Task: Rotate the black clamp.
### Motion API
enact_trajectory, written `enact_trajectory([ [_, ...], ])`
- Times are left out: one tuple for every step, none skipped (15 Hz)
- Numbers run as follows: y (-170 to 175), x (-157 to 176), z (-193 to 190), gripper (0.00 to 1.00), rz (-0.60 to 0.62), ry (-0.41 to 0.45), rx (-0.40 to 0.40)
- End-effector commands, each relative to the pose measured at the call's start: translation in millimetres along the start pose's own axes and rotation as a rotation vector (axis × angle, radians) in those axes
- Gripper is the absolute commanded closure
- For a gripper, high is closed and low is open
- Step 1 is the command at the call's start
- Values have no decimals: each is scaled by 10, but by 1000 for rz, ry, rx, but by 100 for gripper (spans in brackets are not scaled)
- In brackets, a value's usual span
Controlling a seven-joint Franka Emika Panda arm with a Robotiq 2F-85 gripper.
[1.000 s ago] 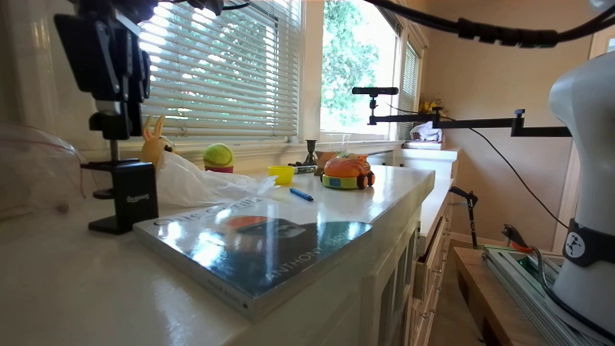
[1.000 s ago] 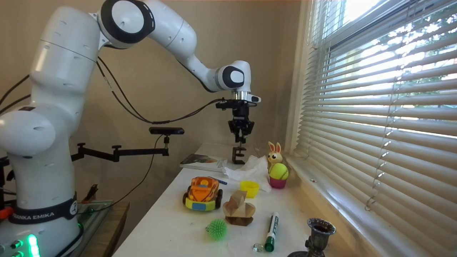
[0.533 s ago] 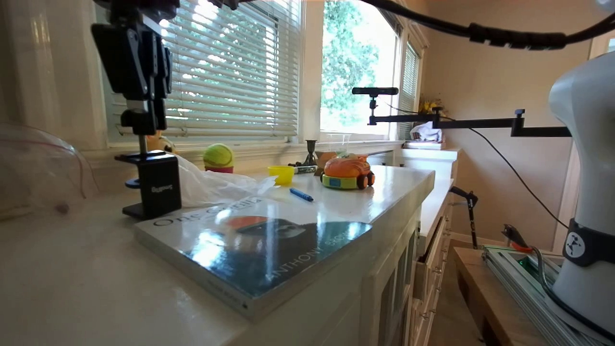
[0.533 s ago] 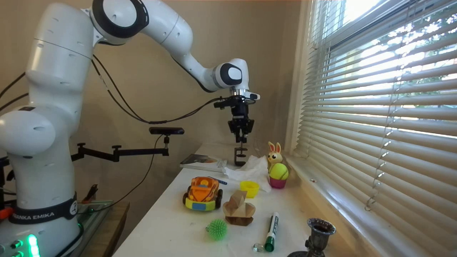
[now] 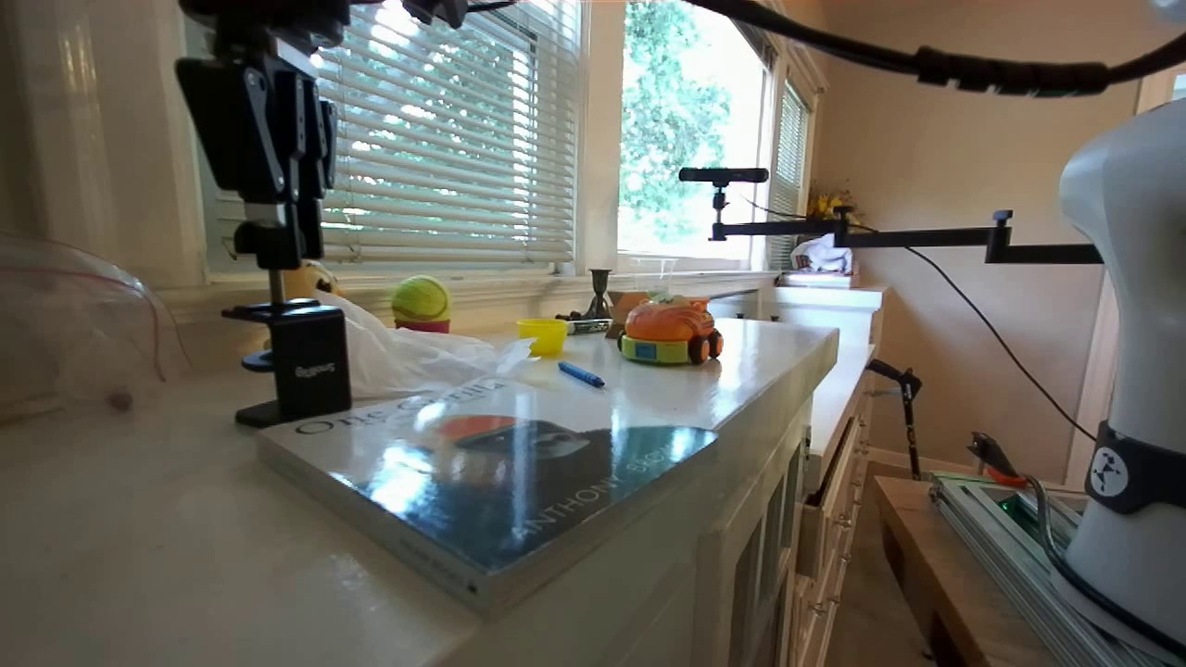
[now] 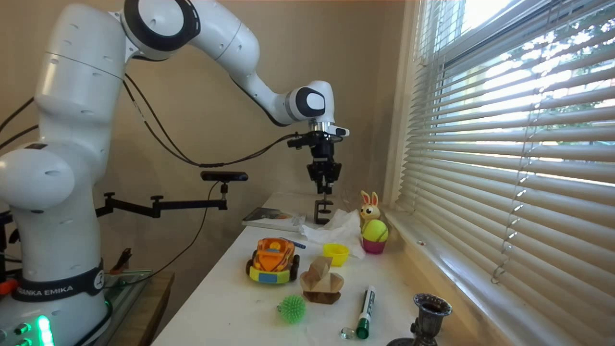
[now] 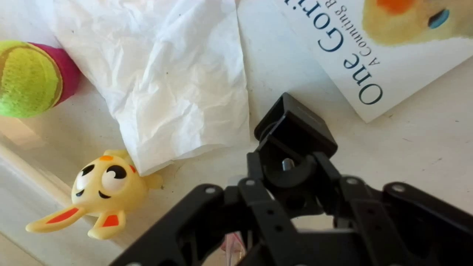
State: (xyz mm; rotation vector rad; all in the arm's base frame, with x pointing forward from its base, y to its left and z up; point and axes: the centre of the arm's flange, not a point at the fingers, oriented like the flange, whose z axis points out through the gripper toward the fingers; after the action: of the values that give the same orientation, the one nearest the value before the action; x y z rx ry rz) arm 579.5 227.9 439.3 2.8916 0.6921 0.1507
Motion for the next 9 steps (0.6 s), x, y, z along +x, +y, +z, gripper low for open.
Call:
enact_trajectory([
  [-6, -70, -16, 36, 19, 30, -16],
  [-7, -67, -19, 31, 16, 32, -15],
  [-10, -64, -24, 23, 11, 30, -10],
  [-13, -64, -25, 17, -2, 31, 6],
  [0, 9, -1, 34, 4, 10, 1],
  [-4, 10, -2, 26, 4, 11, 1],
  [-5, 10, -3, 20, 3, 12, 2],
  [-7, 11, -3, 17, 3, 12, 2],
  [-7, 11, -3, 17, 3, 12, 2],
])
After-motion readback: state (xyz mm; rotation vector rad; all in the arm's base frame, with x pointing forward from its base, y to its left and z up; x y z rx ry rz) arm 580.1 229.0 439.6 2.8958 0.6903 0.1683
